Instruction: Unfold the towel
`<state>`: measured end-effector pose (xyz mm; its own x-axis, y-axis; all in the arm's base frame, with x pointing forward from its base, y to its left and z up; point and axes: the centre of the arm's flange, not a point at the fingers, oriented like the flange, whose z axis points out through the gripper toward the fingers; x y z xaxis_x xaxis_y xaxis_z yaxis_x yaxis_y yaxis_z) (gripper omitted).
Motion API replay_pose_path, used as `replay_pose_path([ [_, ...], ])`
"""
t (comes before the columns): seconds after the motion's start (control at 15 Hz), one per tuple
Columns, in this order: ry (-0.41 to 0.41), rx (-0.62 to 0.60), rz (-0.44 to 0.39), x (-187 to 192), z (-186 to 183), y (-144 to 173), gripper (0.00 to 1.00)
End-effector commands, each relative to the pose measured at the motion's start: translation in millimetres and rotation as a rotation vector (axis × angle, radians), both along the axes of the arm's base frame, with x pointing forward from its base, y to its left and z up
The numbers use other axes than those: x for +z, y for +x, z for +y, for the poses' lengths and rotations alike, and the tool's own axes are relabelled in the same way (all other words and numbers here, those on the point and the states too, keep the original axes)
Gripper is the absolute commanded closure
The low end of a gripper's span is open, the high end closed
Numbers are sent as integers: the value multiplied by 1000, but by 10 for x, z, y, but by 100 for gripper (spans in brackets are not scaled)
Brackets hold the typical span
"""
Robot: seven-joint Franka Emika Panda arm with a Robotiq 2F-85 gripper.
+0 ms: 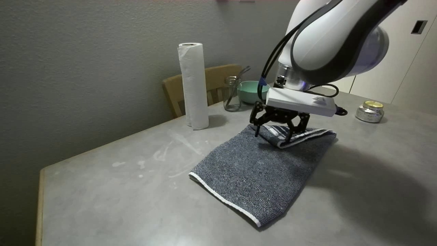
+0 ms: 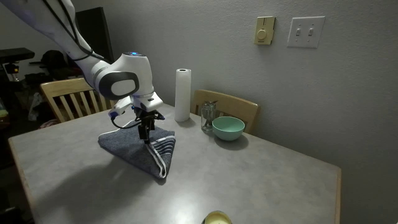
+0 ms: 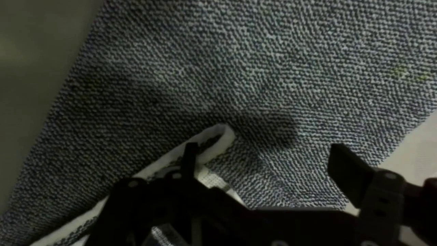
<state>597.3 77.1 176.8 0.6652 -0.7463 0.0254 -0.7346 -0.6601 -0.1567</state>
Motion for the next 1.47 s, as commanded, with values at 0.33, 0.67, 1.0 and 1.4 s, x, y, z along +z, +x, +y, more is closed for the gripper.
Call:
replay_pose_path([
  [0.33,25,-57,28,-56,-90,68,67],
  [0.67,27,-67,31,-55,-101,63,99],
  [1.0,22,-69,23,-12,-97,55,100],
  [1.4,-11,-104,-30,291,-275,27,100],
])
